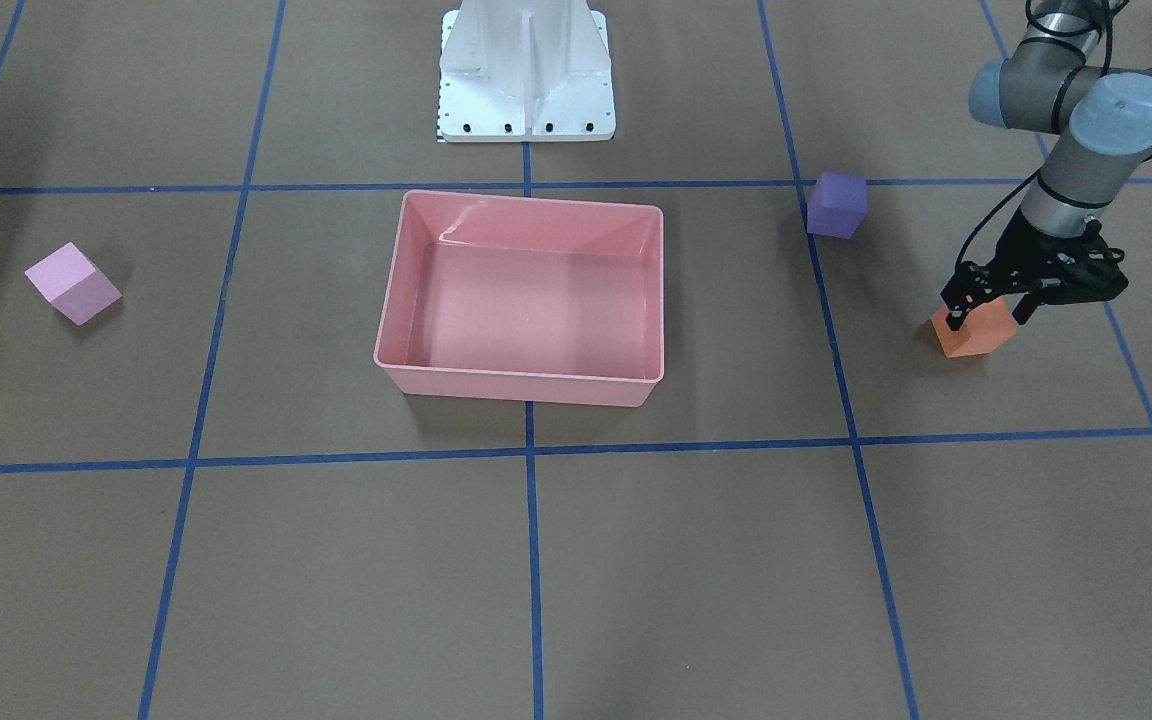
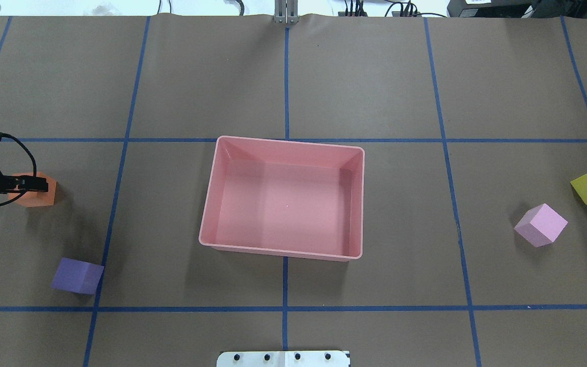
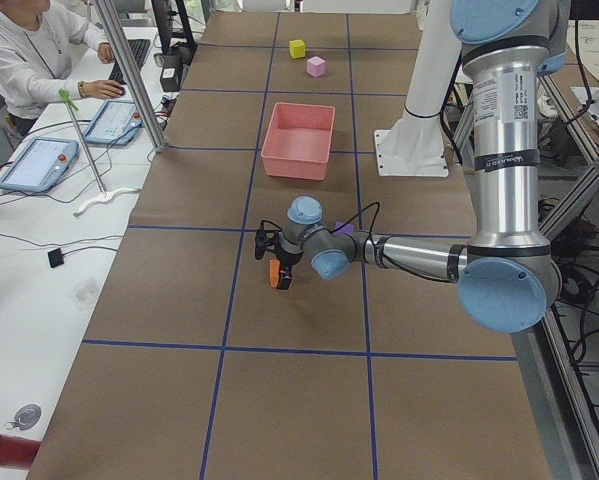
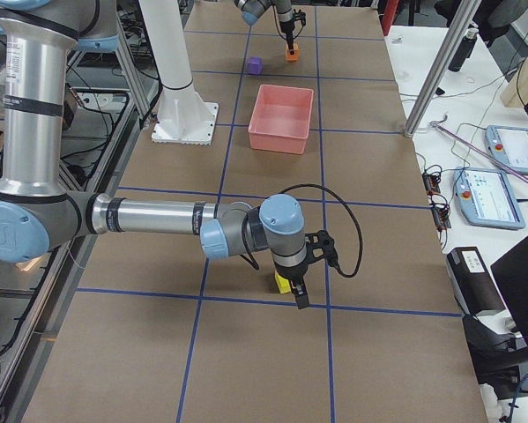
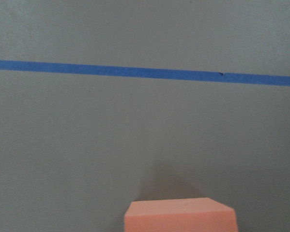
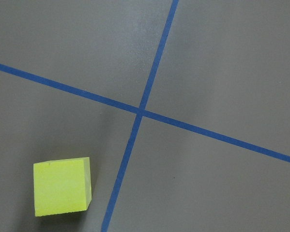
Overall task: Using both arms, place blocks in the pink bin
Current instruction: 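Lower the left gripper onto the orange cube and close it, then carry the orange cube into the pink bin and open the left gripper, then raise the left gripper away from the bin, then lower the right gripper onto the yellow cube and close it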
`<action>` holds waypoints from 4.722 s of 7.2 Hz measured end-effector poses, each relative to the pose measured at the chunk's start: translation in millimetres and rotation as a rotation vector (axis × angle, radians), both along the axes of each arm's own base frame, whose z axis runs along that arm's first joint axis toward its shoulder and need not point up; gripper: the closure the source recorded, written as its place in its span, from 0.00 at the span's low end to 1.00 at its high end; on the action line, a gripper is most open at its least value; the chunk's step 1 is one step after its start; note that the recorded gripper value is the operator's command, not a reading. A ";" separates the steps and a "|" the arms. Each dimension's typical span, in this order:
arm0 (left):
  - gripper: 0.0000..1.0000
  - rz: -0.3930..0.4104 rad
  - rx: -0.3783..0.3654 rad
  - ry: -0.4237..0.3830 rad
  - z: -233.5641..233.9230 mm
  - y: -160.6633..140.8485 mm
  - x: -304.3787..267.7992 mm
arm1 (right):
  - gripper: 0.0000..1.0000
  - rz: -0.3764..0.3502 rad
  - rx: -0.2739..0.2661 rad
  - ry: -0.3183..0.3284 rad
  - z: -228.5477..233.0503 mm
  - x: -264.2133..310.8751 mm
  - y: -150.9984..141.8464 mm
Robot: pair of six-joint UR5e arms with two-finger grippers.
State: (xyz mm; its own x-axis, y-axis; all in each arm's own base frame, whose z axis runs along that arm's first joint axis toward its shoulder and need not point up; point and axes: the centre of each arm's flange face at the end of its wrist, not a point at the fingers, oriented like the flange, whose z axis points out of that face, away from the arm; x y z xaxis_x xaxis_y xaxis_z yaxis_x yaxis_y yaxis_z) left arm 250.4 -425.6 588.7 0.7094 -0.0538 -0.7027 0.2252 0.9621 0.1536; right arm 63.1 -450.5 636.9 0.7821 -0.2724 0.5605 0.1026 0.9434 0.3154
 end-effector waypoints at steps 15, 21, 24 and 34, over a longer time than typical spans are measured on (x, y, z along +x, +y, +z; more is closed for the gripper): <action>0.00 0.158 0.157 0.493 -434.9 79.3 233.4 | 0.00 0.012 -0.054 -0.152 -22.5 -32.4 -7.5; 0.00 0.539 0.445 -0.005 -276.5 -81.2 -8.1 | 0.00 0.028 -0.030 -0.146 -20.8 -113.0 5.4; 0.00 0.633 0.492 -0.067 -173.1 -142.0 -127.2 | 0.00 0.021 -0.001 -0.114 12.6 -120.0 22.4; 0.00 0.634 0.487 -0.069 -151.2 -135.0 -140.7 | 0.95 -0.041 0.063 -0.106 74.4 -165.5 5.0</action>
State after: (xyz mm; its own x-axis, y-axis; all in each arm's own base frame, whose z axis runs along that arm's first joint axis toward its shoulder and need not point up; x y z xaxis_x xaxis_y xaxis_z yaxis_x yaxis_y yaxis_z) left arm 109.7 -560.6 437.5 0.5446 0.6759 -0.4965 -0.3675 0.7245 0.5831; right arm -102.3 -445.5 711.3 0.7067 -0.3402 0.6203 0.1035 0.9171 0.3851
